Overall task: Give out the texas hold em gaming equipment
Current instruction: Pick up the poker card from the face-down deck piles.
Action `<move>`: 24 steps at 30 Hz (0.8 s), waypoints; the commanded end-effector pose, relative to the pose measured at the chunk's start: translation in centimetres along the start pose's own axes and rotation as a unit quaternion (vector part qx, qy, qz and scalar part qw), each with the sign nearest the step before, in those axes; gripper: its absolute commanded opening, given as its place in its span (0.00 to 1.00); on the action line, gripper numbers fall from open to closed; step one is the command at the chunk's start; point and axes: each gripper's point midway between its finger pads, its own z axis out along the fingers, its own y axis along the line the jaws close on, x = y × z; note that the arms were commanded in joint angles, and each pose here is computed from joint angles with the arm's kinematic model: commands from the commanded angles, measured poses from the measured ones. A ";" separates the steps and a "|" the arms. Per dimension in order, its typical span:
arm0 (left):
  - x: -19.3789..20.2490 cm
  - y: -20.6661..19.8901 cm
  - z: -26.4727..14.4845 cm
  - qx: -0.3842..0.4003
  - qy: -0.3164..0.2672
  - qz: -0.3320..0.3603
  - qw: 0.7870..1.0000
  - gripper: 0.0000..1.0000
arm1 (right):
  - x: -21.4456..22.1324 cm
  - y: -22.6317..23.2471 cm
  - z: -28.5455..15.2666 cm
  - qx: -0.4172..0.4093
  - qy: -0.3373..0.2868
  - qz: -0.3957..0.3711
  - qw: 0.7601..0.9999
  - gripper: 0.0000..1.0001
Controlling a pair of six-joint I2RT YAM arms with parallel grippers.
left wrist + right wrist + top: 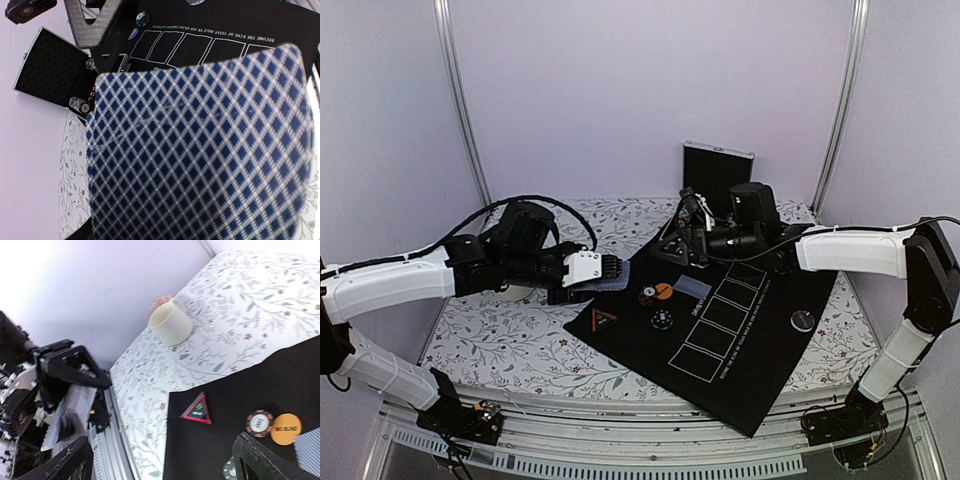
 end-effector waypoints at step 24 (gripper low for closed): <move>-0.7 0.0 -0.2 -0.008 -0.014 0.012 1.000 0.53 | 1.2 10.2 2.7 -0.160 0.045 -0.003 0.986 0.39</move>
